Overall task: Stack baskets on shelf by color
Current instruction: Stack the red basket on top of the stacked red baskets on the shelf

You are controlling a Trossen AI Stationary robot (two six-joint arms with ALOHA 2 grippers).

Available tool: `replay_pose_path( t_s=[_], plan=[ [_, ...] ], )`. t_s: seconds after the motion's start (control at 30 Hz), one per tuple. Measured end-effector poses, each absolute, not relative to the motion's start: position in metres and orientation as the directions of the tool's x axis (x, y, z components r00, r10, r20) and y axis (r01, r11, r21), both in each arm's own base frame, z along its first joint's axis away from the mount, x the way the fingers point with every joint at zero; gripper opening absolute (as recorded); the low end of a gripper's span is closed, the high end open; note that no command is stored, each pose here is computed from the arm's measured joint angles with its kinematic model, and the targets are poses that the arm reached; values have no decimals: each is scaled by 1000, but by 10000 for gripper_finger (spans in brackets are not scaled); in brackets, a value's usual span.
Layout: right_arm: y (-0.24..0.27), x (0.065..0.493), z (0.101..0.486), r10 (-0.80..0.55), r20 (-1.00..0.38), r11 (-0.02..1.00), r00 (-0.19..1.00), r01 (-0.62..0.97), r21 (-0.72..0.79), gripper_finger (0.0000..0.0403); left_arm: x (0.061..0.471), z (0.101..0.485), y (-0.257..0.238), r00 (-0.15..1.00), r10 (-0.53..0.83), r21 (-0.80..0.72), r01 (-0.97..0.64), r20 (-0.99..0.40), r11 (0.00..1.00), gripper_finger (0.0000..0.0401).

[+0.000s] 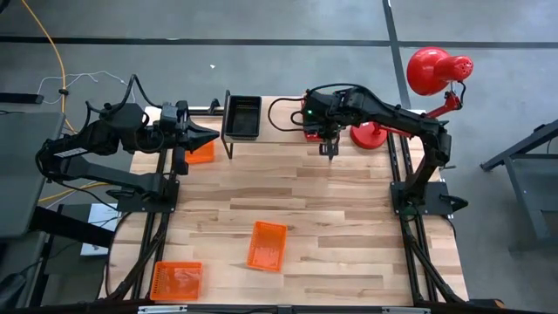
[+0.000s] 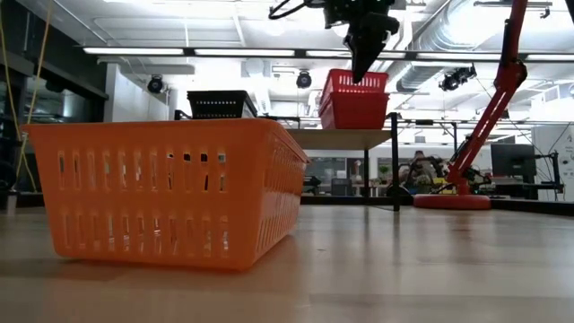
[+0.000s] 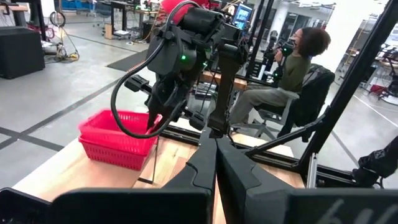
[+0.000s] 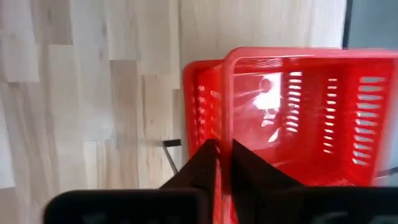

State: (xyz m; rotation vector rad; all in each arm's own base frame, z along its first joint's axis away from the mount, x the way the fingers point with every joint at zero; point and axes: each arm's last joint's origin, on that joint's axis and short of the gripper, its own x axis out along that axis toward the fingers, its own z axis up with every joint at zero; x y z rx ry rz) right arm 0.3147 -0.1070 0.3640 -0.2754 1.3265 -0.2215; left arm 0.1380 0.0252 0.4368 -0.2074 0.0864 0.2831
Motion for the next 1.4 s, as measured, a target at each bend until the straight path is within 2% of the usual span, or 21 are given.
replay_pose_path(
  t_s=[0.3,0.4,0.5,0.6,0.67,0.77,0.83,0.87,1.03,1.13,1.23,1.4],
  plan=[
    [-103,313,368,-345,-909,931,234,-33,-362,175,138,437,25,958,264,-191,-282,-114,940,0],
    [-100,307,374,-312,-915,947,256,7,-321,198,138,437,25,958,263,-191,-281,-114,941,0],
    [-95,297,382,-238,-925,971,295,38,-238,202,138,437,25,958,262,-191,-280,-114,941,0],
    [-85,289,393,-145,-919,989,366,71,-127,189,138,437,25,958,263,-191,-281,-114,941,0],
    [-75,287,397,-124,-913,992,389,68,-106,165,138,437,25,958,262,-191,-280,-114,941,0],
    [-62,295,389,-103,-908,994,406,73,-80,98,138,437,25,958,263,-191,-281,-114,941,0],
    [-54,303,370,-72,-911,996,406,75,-45,37,138,437,25,958,263,-191,-281,-114,940,0],
    [-51,308,358,-67,-914,996,401,75,-40,19,138,437,25,958,263,-191,-281,-114,941,0],
    [-48,320,312,-217,-895,963,391,238,-129,18,138,437,25,958,263,-191,-281,-113,941,0],
    [-52,326,310,-325,-844,917,428,361,-170,3,137,437,25,958,265,-192,-282,-111,940,0],
    [-56,330,314,-418,-787,861,453,474,-185,7,137,437,25,957,268,-191,-286,-111,939,0],
    [-61,327,312,-451,-791,822,413,538,-188,2,137,437,25,957,269,-191,-286,-111,939,0]
  ],
)
